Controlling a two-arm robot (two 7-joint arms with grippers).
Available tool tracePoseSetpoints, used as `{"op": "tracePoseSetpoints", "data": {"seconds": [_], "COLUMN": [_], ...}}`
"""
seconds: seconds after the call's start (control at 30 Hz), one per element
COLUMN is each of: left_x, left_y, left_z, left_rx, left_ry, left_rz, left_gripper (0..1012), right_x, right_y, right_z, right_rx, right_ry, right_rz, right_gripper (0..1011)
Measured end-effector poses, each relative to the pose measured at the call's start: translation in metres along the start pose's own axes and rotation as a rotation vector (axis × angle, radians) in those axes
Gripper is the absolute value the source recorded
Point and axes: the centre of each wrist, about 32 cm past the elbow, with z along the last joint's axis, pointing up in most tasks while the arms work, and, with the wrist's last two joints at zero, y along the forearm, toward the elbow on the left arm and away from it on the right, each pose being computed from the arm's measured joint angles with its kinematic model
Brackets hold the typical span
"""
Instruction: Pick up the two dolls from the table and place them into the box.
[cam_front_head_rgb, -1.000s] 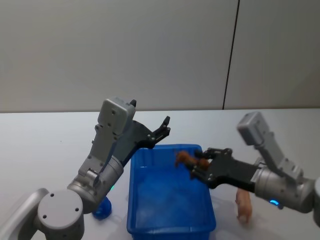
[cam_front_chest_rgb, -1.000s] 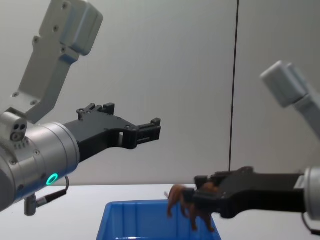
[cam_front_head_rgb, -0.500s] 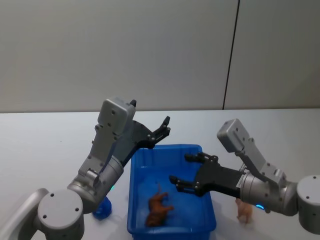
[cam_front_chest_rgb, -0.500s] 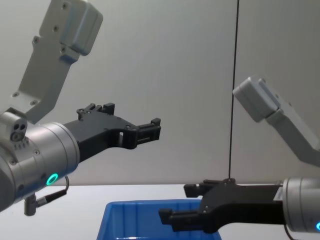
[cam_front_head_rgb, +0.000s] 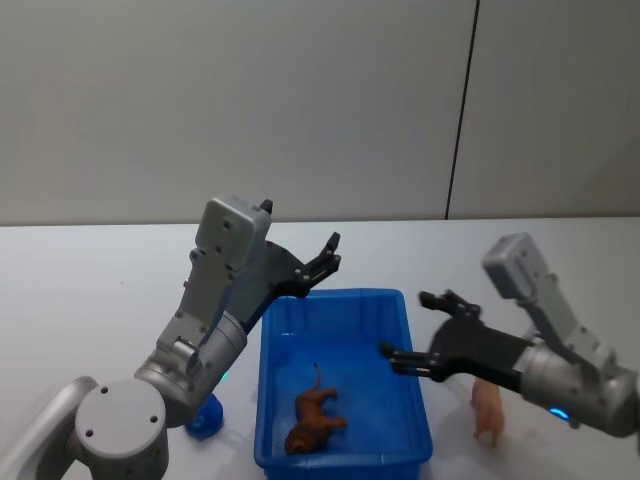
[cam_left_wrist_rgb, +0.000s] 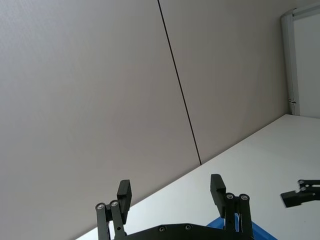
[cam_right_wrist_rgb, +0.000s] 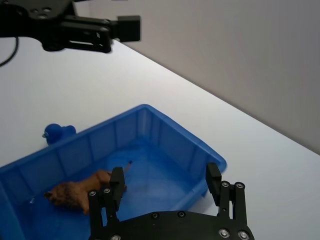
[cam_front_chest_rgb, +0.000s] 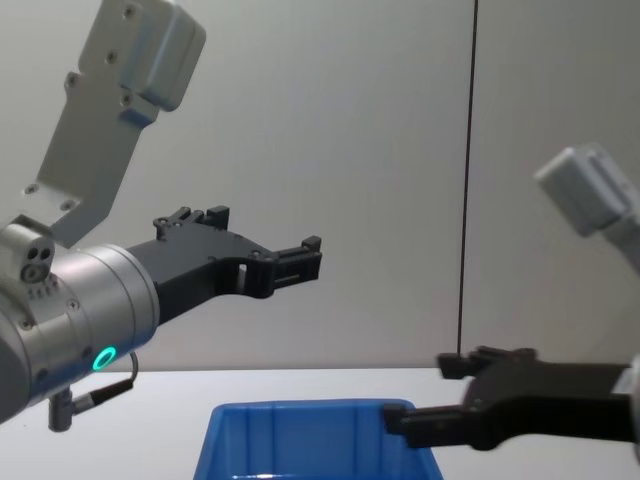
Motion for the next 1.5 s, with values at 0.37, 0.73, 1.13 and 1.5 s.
{"op": "tracePoseSetpoints", "data": {"seconds": [0.37,0.73,1.13,1.5], "left_x": [0.0,0.0,0.0,0.0], "left_y": [0.0,0.0,0.0,0.0], "left_z": [0.0,0.0,0.0,0.0], "left_rx": [0.0,0.0,0.0,0.0], "left_ry": [0.0,0.0,0.0,0.0], "left_rz": [0.0,0.0,0.0,0.0], "left_gripper": [1001,1001,1001,1001], "right_x": [0.002,-0.001,-0.008,-0.016], "right_y": [-0.035,-0.061,-0.071,-0.069], "right_z": [-0.015,-0.03,-0.044,-0.054], "right_rx": [-0.05,-0.12,-0.195,-0.237], "right_ry": [0.04,0.06,0.066,0.069], "right_rz": [-0.083,-0.132,-0.152,-0.159], "right_gripper": [1001,1001,1001,1001]}}
